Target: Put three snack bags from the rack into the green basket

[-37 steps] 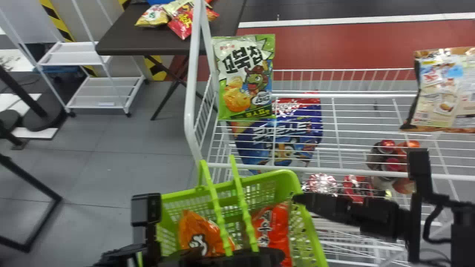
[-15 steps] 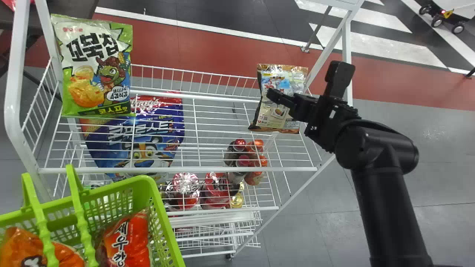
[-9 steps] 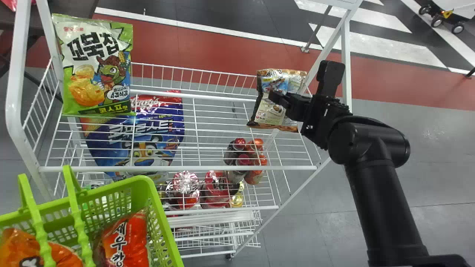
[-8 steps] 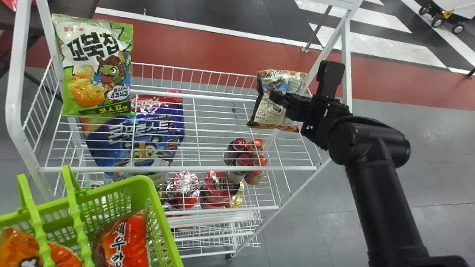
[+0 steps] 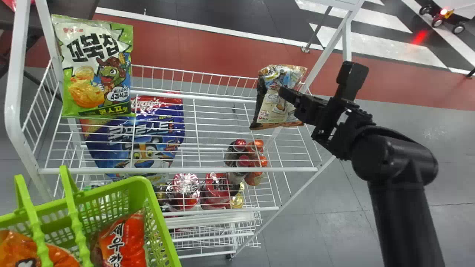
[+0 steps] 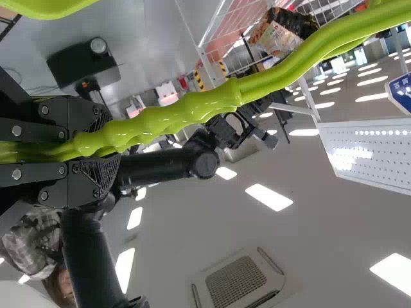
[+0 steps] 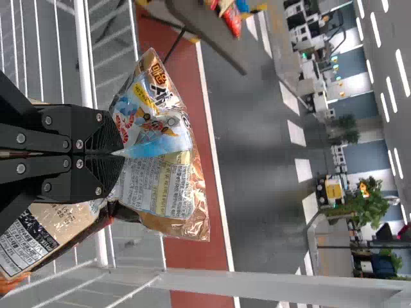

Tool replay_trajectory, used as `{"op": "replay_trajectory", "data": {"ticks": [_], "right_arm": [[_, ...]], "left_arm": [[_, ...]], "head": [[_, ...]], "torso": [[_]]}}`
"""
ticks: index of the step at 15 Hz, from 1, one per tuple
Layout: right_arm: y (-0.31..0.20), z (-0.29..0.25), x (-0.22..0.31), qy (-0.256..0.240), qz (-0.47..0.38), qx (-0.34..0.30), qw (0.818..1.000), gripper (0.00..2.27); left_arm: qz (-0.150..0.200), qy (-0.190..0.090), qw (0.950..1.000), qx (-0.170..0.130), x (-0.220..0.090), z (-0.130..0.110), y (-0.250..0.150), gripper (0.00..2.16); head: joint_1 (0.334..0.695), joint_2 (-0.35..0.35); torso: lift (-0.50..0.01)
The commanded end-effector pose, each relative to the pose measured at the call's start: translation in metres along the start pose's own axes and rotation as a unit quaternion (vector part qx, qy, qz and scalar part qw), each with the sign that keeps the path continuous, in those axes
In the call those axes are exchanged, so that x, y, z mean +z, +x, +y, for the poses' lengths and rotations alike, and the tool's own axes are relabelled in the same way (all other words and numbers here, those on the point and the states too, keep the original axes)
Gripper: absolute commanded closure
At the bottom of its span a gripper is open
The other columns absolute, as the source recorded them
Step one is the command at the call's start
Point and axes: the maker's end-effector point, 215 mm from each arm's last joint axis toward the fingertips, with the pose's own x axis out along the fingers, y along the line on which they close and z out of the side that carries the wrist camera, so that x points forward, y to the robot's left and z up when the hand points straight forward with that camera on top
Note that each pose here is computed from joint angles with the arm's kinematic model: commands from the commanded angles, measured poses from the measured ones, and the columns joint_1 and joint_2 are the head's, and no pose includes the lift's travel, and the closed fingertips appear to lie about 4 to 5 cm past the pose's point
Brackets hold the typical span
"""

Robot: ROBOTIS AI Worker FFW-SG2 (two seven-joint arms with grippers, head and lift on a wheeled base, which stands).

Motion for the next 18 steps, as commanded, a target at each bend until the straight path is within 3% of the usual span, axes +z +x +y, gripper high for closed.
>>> {"op": "replay_trajectory", "data": {"ticks": [1, 5, 8, 13, 18], "right_arm": [[-0.021, 0.035, -0.007, 0.017, 0.015, 0.046, 0.999, 2.25], [-0.06, 0.115, -0.06, 0.049, 0.114, 0.156, 0.98, 2.25], [-0.093, 0.167, -0.095, 0.077, 0.185, 0.235, 0.951, 2.25], [-0.15, 0.23, -0.118, 0.072, 0.253, 0.327, 0.908, 2.25], [-0.174, 0.285, -0.153, 0.083, 0.298, 0.385, 0.87, 2.25]], "left_arm": [[-0.002, 0.0, 1.0, -0.001, 0.0, -0.001, 0.0, 2.15], [-0.001, 0.0, 1.0, 0.001, 0.0, 0.001, 0.002, 2.15], [0.001, 0.003, 1.0, 0.006, 0.004, 0.004, 0.004, 2.15], [0.004, 0.005, 0.9999, 0.009, 0.003, 0.005, 0.007, 2.15], [0.019, 0.002, 0.9998, 0.01, -0.003, 0.006, 0.02, 2.15]], "head": [[0.695, -0.35], [0.695, -0.32], [0.695, -0.243], [0.695, -0.151], [0.695, -0.069]], "torso": [[0.0], [0.0], [0.0], [0.0], [0.0]]}}
